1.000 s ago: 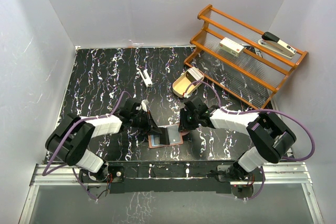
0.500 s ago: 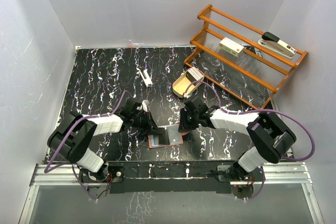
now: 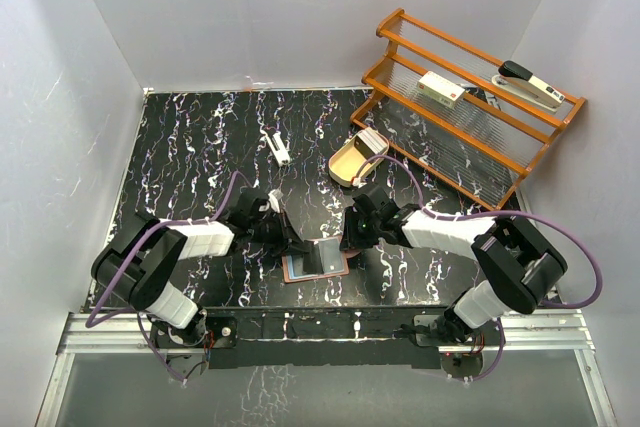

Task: Put the credit cards into the card holder
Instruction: Insert the credit card into the card holder.

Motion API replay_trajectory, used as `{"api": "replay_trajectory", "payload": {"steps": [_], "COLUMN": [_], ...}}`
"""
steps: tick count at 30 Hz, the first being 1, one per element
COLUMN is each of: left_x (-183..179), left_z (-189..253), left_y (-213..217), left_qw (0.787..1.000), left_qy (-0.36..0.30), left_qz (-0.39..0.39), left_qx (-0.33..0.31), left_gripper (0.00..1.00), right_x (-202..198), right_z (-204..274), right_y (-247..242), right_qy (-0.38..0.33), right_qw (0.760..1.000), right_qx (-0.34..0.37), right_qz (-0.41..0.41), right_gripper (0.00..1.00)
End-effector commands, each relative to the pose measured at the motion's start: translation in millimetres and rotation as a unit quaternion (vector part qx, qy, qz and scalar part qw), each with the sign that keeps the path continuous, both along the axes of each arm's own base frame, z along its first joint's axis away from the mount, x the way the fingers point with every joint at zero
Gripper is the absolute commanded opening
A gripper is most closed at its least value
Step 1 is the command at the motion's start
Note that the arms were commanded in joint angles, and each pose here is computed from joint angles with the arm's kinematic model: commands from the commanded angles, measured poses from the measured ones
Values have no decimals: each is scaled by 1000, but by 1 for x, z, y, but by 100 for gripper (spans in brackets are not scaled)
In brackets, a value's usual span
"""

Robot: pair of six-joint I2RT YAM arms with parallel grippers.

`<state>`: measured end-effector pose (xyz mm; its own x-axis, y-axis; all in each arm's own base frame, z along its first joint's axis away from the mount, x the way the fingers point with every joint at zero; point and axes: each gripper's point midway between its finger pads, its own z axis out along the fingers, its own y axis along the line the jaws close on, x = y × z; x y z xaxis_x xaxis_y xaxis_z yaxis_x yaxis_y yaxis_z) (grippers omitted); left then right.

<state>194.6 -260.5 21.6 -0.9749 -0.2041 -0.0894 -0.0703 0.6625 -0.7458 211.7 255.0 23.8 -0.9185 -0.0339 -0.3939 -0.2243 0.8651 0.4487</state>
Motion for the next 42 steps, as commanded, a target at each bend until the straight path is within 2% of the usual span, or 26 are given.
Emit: {"api": "replay_trajectory", "payload": {"steps": [1,15,32,35,38,40,42], "left_x": [4,10,6,6,6,8,11], "left_z": [-16,-13,-9,-7,-4,-2,10], "left_y": [11,22,6,8,17,24,25], "left_qw": [999,995,996,996,994,993,992], "left_qy": [-4,-33,-38,-37,-45,-50,-65], "left_qz": [40,92,77,81,80,83,86], "left_qx": [23,25,8,20,52,72,72], "left_gripper": [0,0,0,13,36,44,48], "right_x": [-3,-6,-7,-3,-1,-1,-1], "right_z": [-2,-1,8,16,27,36,45], "right_y": [0,0,6,8,10,11,12], "right_qy": [-1,8,15,7,3,0,-5], "right_qw": [1000,999,997,997,998,998,997], "right_qx": [7,22,53,56,55,56,63], "right_qz": [-7,-28,-48,-50,-44,-37,-32], "right_gripper": [14,14,13,14,17,19,20]}}
